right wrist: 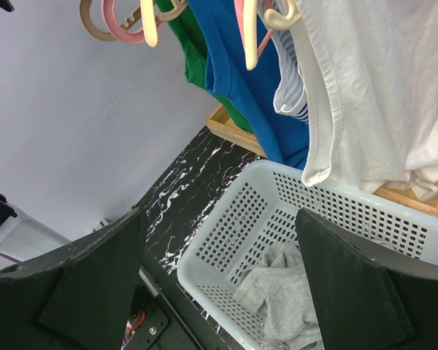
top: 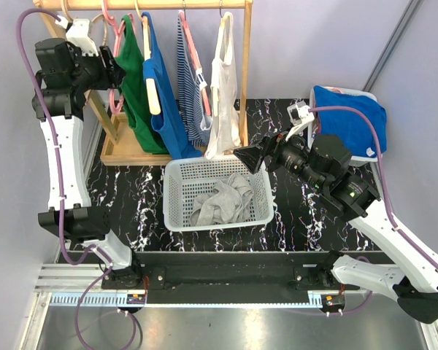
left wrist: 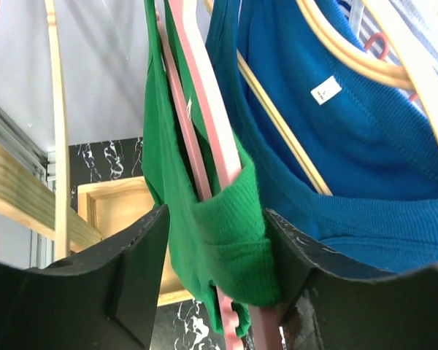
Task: Remove the tank top from the hanger
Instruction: Pick up the hanger from the clothesline.
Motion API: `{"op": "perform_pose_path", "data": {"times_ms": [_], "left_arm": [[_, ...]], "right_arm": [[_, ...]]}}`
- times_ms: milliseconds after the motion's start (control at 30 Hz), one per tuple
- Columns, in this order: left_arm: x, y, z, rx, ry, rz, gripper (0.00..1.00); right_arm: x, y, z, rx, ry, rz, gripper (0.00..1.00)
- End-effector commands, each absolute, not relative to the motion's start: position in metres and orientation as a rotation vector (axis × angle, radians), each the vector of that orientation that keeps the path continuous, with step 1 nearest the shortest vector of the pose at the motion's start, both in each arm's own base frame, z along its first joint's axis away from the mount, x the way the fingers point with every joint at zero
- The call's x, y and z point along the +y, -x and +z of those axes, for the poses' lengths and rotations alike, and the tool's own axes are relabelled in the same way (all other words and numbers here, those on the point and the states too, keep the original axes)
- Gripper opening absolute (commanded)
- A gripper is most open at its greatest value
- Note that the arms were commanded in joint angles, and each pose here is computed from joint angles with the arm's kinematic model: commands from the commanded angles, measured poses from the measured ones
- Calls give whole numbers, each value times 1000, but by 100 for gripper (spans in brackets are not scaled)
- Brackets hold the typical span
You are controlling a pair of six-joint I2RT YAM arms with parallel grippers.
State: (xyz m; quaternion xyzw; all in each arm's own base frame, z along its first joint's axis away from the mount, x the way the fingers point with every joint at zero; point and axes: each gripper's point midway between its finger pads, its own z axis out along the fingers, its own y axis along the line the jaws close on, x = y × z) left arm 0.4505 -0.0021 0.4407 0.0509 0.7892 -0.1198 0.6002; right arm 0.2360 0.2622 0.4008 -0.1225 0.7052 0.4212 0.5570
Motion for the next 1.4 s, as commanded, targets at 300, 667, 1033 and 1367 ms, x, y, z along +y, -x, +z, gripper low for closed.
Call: {"op": "perform_pose_path", "data": {"times_ms": [300, 667, 1033, 1367], "left_arm": [[-9, -462, 450, 1771, -173, -287, 19], [16, -428, 528, 1604, -126, -250, 0], [36, -348, 583, 1480, -86, -335, 0], [-10, -262, 638, 1354, -306, -383, 0]], "right_arm": [[260, -235, 411, 1626, 282, 1009, 89], [259, -230, 416, 1613, 294, 1026, 84], [252, -216, 427, 1581, 297, 1064, 84], [245, -204, 441, 1543, 299, 1092, 84]]}}
